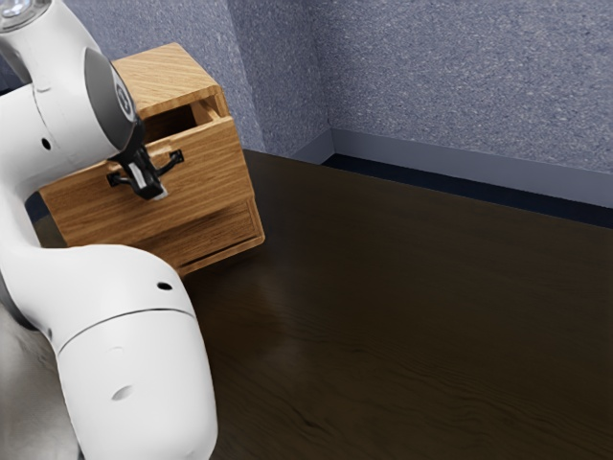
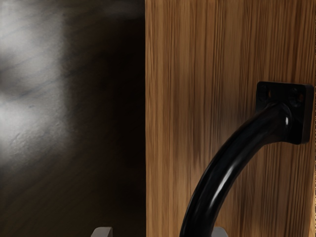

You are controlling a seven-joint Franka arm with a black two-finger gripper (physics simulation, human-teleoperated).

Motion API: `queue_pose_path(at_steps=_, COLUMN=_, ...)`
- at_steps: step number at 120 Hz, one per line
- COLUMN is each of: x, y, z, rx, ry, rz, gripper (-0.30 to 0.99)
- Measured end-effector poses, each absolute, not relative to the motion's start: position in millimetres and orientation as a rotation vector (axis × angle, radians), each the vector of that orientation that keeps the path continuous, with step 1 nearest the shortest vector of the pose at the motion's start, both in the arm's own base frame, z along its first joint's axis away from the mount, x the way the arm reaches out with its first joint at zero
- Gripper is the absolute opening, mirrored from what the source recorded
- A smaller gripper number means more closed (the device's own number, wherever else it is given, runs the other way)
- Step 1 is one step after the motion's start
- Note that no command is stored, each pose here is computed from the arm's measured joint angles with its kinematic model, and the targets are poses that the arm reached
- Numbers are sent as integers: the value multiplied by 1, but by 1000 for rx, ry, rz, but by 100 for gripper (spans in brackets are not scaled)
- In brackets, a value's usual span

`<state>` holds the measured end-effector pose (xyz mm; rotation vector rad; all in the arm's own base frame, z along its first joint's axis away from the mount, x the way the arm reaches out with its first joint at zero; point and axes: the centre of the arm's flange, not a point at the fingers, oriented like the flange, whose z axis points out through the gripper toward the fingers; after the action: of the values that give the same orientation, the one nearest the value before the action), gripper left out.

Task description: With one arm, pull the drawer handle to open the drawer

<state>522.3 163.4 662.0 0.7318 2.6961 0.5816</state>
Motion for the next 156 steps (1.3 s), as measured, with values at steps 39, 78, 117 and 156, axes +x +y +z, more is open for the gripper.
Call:
queue_pose_path(at_steps=39, x=522, y=153, z=663, rx=736, ry=2701, rz=599, gripper=19)
queue_pose_path(at_steps=78, x=521, y=139, z=660, rx=740, ry=2698, rz=598, gripper=19)
queue_pose_path(at_steps=117, x=508, y=136, z=664, rx=708, ry=2713, rz=617, gripper=19)
queue_pose_path(at_steps=156, x=507, y=124, z=660, rx=711, ry=2719, rz=628, gripper=19)
